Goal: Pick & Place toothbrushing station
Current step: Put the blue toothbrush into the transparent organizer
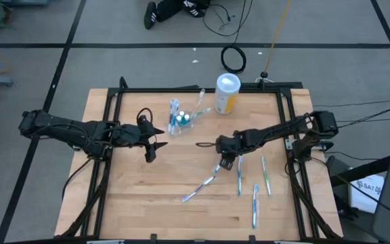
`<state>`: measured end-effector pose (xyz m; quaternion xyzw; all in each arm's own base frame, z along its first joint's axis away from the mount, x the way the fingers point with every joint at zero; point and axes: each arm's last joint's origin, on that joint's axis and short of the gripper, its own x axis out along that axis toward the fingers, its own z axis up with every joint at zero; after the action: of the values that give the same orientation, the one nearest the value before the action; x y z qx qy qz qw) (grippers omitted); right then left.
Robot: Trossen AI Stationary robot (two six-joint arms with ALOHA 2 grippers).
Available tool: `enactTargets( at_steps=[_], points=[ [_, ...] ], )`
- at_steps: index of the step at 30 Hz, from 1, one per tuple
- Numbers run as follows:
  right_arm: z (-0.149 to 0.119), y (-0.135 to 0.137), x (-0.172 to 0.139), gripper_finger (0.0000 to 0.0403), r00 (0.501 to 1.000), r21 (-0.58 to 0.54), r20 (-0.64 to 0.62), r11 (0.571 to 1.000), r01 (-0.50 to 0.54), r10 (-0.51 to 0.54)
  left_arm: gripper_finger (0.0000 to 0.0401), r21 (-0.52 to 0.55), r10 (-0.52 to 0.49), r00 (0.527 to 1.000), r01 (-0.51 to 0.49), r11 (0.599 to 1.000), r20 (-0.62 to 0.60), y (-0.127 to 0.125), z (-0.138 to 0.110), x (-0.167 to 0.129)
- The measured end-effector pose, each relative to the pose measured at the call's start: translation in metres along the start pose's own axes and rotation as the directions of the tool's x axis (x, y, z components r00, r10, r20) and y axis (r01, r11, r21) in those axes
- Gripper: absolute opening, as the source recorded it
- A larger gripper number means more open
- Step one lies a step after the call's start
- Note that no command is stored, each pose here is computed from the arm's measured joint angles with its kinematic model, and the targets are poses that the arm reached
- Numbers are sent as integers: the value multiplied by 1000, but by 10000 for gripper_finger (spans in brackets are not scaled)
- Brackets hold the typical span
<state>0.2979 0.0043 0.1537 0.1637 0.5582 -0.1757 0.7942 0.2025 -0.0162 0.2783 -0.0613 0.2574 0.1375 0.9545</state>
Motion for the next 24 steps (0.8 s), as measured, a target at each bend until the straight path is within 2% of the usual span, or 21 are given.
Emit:
enactTargets(
  at_steps=[7, 9, 11, 13, 16, 19, 24],
  points=[
    [2, -8, -25, 155, 996, 115, 91, 993, -32, 22, 239, 0, 0, 1000, 0, 1000, 0, 0, 0, 0],
    [2, -11, -31, 155, 989, 183, 147, 983, -12, -15, 239, 0, 0, 1000, 0, 1000, 0, 0, 0, 0],
    [-5, -14, -31, 155, 982, 282, 173, 959, 20, -71, 239, 0, 0, 1000, 0, 1000, 0, 0, 0, 0],
    [-13, -19, -26, 155, 977, 406, 174, 913, 40, -120, 239, 2, 1, 1000, -1, 1000, -2, 0, 0, 0],
    [-25, -24, -14, 155, 983, 538, 142, 843, 19, -113, 239, 3, 0, 1000, 0, 1000, -1, 0, 0, 0],
    [-33, -27, -4, 155, 980, 572, 167, 820, -5, -111, 239, 4, 0, 1000, 0, 1000, -1, 0, 0, 0],
    [-33, -29, 6, 155, 945, 608, 319, 779, -150, -67, 239, 6, 0, 1000, 0, 1000, 2, 0, 0, 0]
  ],
)
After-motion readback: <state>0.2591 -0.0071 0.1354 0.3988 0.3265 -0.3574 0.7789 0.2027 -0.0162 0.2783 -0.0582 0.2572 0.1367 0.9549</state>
